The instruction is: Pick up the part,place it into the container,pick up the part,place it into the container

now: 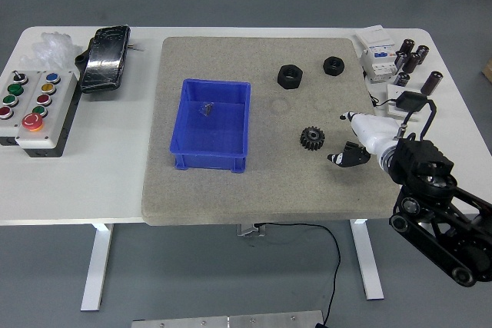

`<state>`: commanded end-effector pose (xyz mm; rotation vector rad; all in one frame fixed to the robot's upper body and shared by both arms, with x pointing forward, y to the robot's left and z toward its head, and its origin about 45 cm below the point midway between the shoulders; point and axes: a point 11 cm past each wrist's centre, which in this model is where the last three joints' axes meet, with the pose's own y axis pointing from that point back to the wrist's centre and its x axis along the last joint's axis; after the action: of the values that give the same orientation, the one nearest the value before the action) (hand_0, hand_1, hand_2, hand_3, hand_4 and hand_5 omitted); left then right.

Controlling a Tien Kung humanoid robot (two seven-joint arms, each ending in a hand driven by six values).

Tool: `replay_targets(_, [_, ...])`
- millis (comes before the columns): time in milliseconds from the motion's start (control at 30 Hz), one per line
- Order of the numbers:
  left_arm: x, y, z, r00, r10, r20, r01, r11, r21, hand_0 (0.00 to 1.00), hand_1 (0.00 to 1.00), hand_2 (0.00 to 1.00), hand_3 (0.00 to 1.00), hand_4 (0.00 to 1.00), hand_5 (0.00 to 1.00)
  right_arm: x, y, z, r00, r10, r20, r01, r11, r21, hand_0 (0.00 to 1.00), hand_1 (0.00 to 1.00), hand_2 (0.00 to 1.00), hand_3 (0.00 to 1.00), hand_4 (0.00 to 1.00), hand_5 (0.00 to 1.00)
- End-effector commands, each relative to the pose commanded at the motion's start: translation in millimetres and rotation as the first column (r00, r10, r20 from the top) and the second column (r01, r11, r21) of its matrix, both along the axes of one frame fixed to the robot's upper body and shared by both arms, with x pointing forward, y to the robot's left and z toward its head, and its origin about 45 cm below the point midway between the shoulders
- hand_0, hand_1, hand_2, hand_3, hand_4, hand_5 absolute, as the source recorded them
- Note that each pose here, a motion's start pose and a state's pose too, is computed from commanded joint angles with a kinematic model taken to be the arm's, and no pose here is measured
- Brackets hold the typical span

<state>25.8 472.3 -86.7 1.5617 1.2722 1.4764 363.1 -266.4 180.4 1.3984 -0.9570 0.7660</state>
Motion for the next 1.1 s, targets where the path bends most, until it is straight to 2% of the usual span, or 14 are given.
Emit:
replay_targets(33, [0.6, -0.1, 0.0, 1.0, -0.001, 0.002, 0.001, 1.0, 0.0, 0.715, 0.709, 0.723, 0.843, 0.798, 0.54, 0.3, -1.2, -3.1, 1.0, -0.007, -0.008, 0.007, 1.0, -0.001, 0.247, 0.521, 0.839, 0.883, 0.816, 0.448])
replay_targets(200, [1.6, -0.4, -0.1, 1.0, -0.004, 0.004, 0.004, 1.0, -0.001, 0.715, 0.709, 0.723, 0.843, 0.798, 0.54, 3.4, -11.2, -14.4, 0.998, -0.045, -0.035, 0.044, 0.999, -0.017, 0.247, 0.521, 0.839, 0.883, 0.816, 0.448])
replay_targets(233, [1.2, -0.3, -0.1, 1.0, -0.004, 0.003, 0.004, 1.0, -0.001, 0.714, 0.708, 0.722, 0.843, 0.796, 0.538, 4.2, -13.6, -15.3, 0.998, -0.052, -0.035, 0.051, 0.998, -0.021, 0.241, 0.466, 0.734, 0.803, 0.779, 0.464])
replay_targets(400, [-0.9, 0.4, 0.1, 1.0, -0.002, -0.001, 0.002, 1.0, 0.001, 0.714, 0.708, 0.722, 0.843, 0.796, 0.538, 6.9, -22.2, -18.7, 0.996, -0.081, -0.034, 0.08, 0.996, -0.028, 0.241, 0.466, 0.734, 0.803, 0.779, 0.464])
replay_targets(433, [-1.1, 0.6, 0.1, 1.0, -0.002, -0.002, 0.002, 1.0, 0.001, 0.714, 0.708, 0.722, 0.841, 0.794, 0.537, 7.1, -23.0, -19.4, 0.996, -0.084, -0.035, 0.083, 0.996, -0.026, 0.207, 0.416, 0.585, 0.68, 0.516, 0.395])
replay_targets(600, [-0.9, 0.6, 0.1, 1.0, -0.003, 0.0, 0.003, 1.0, 0.001, 0.714, 0.708, 0.722, 0.841, 0.794, 0.537, 8.3, -24.0, -21.6, 0.995, -0.096, -0.029, 0.096, 0.995, -0.019, 0.207, 0.416, 0.585, 0.68, 0.516, 0.395])
replay_targets(633, [-0.7, 0.4, 0.0, 1.0, -0.003, 0.001, 0.003, 1.0, 0.001, 0.713, 0.708, 0.721, 0.841, 0.793, 0.536, 8.5, -23.7, -22.1, 0.995, -0.097, -0.028, 0.097, 0.995, -0.018, 0.194, 0.404, 0.516, 0.667, 0.419, 0.345])
replay_targets(1000, [0.0, 0.3, -0.2, 1.0, -0.004, 0.005, 0.004, 1.0, 0.001, 0.713, 0.708, 0.72, 0.841, 0.792, 0.536, 8.4, -19.7, -25.9, 0.995, -0.096, -0.009, 0.096, 0.995, -0.011, 0.195, 0.396, 0.493, 0.652, 0.414, 0.315])
replay_targets(1033, [0.2, 0.2, -0.2, 1.0, -0.005, 0.006, 0.005, 1.0, 0.001, 0.713, 0.708, 0.719, 0.84, 0.791, 0.535, 8.8, -19.5, -25.3, 0.995, -0.096, -0.002, 0.096, 0.995, -0.012, 0.185, 0.392, 0.442, 0.585, 0.43, 0.292])
replay_targets(1100, [1.0, 0.0, -0.3, 1.0, -0.006, 0.009, 0.006, 1.0, 0.001, 0.713, 0.708, 0.719, 0.84, 0.791, 0.535, 9.6, -19.3, -24.2, 0.995, -0.097, 0.011, 0.097, 0.995, -0.011, 0.185, 0.392, 0.442, 0.585, 0.43, 0.292])
